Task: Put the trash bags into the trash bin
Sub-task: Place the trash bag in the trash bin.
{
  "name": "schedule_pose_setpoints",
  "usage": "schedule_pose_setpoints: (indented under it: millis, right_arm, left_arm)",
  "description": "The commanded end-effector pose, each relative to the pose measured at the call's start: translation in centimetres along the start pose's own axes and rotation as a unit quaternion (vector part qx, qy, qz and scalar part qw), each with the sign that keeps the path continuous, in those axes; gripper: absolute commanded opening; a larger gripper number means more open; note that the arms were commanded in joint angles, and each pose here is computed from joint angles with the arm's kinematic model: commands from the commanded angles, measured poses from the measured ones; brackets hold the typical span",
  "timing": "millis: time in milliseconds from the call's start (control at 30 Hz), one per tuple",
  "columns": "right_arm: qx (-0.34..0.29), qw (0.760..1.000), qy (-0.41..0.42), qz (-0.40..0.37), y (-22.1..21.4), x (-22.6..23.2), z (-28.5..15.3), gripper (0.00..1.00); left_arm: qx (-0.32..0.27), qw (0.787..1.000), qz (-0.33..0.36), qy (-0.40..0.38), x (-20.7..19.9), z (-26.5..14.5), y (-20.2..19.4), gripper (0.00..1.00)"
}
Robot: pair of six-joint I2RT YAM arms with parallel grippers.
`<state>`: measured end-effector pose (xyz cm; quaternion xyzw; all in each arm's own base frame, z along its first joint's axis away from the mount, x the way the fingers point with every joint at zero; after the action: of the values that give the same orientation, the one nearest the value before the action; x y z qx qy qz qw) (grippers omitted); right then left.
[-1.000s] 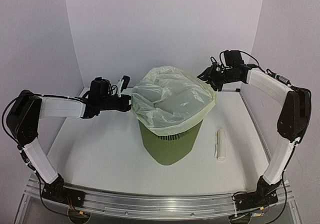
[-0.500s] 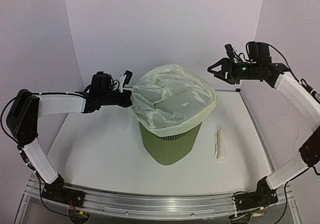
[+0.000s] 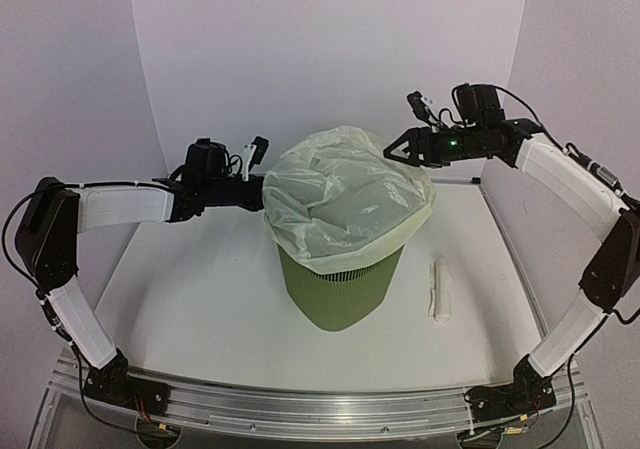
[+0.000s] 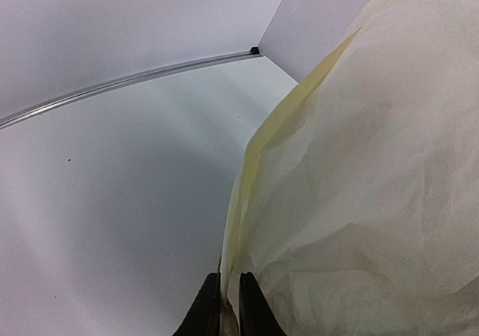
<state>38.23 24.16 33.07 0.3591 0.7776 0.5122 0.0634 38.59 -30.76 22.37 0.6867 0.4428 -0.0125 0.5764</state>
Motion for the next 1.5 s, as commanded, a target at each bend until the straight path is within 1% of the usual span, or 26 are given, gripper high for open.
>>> schedule_pose_setpoints:
  millis: [0, 100, 133, 167, 233, 267, 333, 433, 567, 667, 733, 800, 900, 1067, 1167, 1233, 1333, 1367, 1400, 1467]
  right_arm:
    - [-0.019, 0.998, -0.035, -0.045, 2.2, -0.4, 0.0, 0.60]
    - [-0.011, 0.997, -0.063, -0.048, 2.0, -1.1, 0.7, 0.52]
    - [-0.009, 0.996, -0.069, -0.048, 2.0, -1.4, 0.8, 0.45]
    - [-0.007, 0.996, -0.069, -0.048, 1.9, -1.4, 1.0, 0.36]
    - [-0.005, 0.997, -0.071, -0.039, 1.8, -1.7, 1.3, 0.08]
    - [-0.004, 0.997, -0.071, -0.035, 1.7, -1.8, 1.5, 0.01]
    - [0.003, 0.998, -0.067, -0.015, 1.3, -1.9, 2.0, 0.00]
    - [0.022, 0.995, -0.084, 0.049, -0.2, -3.0, 2.9, 0.00]
    - [0.096, 0.978, -0.116, 0.144, -4.5, -4.6, 3.4, 0.00]
    - [0.127, 0.968, -0.135, 0.170, -7.9, -5.0, 3.0, 0.00]
    - [0.136, 0.967, -0.136, 0.170, -9.0, -4.8, 2.6, 0.00]
    - [0.139, 0.969, -0.120, 0.165, -9.7, -4.3, 2.5, 0.00]
    - [0.130, 0.972, -0.112, 0.160, -10.5, -4.2, 2.8, 0.00]
    - [0.098, 0.981, -0.097, 0.133, -11.5, -4.5, 3.9, 0.00]
    - [0.062, 0.989, -0.093, 0.096, -10.7, -4.8, 4.4, 0.01]
    - [0.043, 0.992, -0.106, 0.063, -10.0, -5.3, 4.5, 0.05]
    - [0.025, 0.988, -0.151, 0.024, -9.5, -6.7, 4.1, 0.06]
    - [0.013, 0.985, -0.169, 0.014, -9.0, -7.1, 3.7, 0.08]
    - [0.003, 0.983, -0.184, 0.005, -8.9, -7.5, 3.5, 0.14]
    - [-0.011, 0.976, -0.216, -0.010, -8.7, -8.1, 2.6, 0.21]
  left_arm:
    - [-0.012, 1.000, 0.020, -0.007, -0.9, 0.3, 1.5, 0.08]
    - [-0.011, 1.000, 0.020, -0.008, -0.9, 0.4, 1.5, 0.08]
    - [-0.011, 1.000, 0.021, -0.009, -0.9, 0.4, 1.5, 0.08]
    - [-0.011, 1.000, 0.022, -0.009, -1.0, 0.5, 1.6, 0.08]
    - [-0.012, 1.000, 0.023, -0.009, -1.0, 0.5, 1.6, 0.08]
    - [-0.012, 1.000, 0.024, -0.008, -1.0, 0.5, 1.6, 0.08]
    - [-0.014, 1.000, 0.025, -0.005, -0.9, 0.6, 1.7, 0.07]
    - [-0.013, 1.000, 0.025, -0.005, -0.7, 0.7, 1.5, 0.05]
    - [-0.009, 1.000, 0.019, 0.001, -0.3, 0.8, 1.0, 0.00]
    - [-0.008, 1.000, 0.017, 0.004, -0.2, 0.5, 0.6, 0.00]
    - [-0.008, 1.000, 0.015, 0.007, -0.1, 0.3, 0.5, 0.00]
    - [-0.008, 1.000, 0.013, 0.010, 0.0, 0.3, 0.4, 0.00]
    - [-0.007, 1.000, 0.007, 0.016, 0.3, 0.4, 0.2, 0.00]
    - [-0.008, 1.000, -0.004, 0.019, 0.6, 0.7, 0.0, 0.00]
    - [-0.006, 1.000, -0.007, 0.024, 0.9, 0.8, -0.2, 0.00]
    - [-0.006, 0.999, -0.008, 0.031, 1.2, 0.8, -0.3, 0.00]
    - [-0.013, 0.999, -0.006, 0.042, 1.4, 0.7, 0.0, 0.00]
    - [-0.016, 0.999, -0.005, 0.047, 1.5, 0.6, 0.1, 0.00]
    - [-0.021, 0.998, -0.005, 0.059, 1.9, 0.5, 0.4, 0.00]
    - [-0.030, 0.997, -0.003, 0.077, 2.3, 0.2, 0.6, 0.00]
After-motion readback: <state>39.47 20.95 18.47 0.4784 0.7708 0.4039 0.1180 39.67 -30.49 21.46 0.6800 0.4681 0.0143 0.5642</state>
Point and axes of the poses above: each gripper's point midway between its finger pads, its own z axis out along the fingers, its own x axis along the line the jaws close on, y = z × x, the point moved 2 cm from there along -z, back along the fingers, and after that the axes turned 11 degrees about -z, right-handed, at the moved point
